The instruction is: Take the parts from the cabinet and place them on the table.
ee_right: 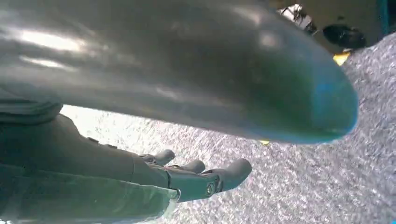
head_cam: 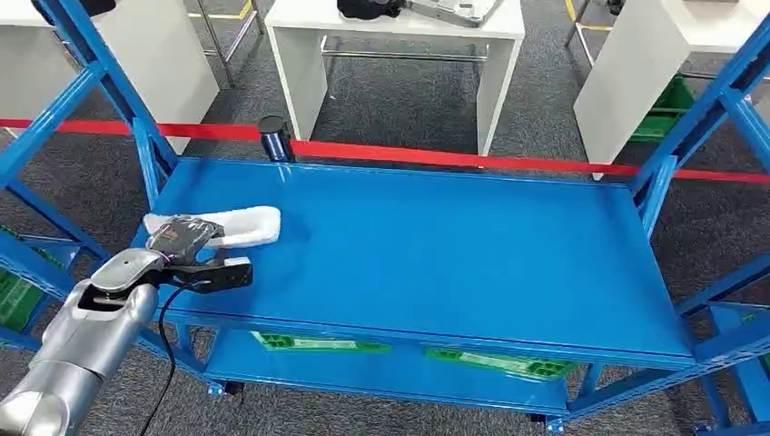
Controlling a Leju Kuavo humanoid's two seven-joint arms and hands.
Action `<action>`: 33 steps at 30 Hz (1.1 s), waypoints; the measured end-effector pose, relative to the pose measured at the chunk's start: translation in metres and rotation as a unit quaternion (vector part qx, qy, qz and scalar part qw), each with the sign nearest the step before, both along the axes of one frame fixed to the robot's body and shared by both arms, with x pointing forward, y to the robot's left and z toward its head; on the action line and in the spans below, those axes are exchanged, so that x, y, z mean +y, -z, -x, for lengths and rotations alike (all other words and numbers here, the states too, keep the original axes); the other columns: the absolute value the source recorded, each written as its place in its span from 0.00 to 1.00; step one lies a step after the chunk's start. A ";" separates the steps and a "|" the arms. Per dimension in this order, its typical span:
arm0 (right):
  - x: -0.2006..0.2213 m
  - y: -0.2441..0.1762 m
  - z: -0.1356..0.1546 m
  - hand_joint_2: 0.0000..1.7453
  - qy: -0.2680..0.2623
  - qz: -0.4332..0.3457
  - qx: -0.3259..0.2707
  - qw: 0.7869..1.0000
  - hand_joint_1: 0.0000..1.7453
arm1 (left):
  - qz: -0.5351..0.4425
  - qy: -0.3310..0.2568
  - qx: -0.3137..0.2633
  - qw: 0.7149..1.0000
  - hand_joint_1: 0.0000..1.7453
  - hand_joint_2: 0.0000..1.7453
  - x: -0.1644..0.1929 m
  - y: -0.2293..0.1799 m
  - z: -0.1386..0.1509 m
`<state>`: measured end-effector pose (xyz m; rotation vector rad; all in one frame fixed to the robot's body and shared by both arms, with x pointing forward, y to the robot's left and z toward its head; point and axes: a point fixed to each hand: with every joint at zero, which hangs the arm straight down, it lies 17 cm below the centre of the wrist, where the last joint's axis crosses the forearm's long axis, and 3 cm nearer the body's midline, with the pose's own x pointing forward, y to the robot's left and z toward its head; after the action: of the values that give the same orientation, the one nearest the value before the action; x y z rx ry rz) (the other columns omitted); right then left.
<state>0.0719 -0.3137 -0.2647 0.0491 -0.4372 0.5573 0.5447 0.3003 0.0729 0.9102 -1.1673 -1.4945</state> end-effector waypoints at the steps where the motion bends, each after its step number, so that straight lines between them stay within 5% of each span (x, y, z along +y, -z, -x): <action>1: -0.001 0.000 0.000 0.00 0.001 0.000 0.000 1.000 0.00 | 0.000 0.000 -0.002 1.000 1.00 0.00 0.000 -0.003 -0.002; 21: -0.005 0.000 0.006 0.00 0.005 0.001 0.003 1.000 0.00 | 0.012 0.000 0.009 1.000 1.00 0.00 0.000 0.018 0.010; 33: -0.004 0.000 0.004 0.00 0.010 -0.002 0.001 1.000 0.00 | 0.120 0.044 -0.060 0.990 1.00 0.00 -0.049 -0.040 0.016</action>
<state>0.0675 -0.3173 -0.2646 0.0483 -0.4368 0.5378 0.5289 0.2515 0.1133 0.8003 -1.4582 -1.3467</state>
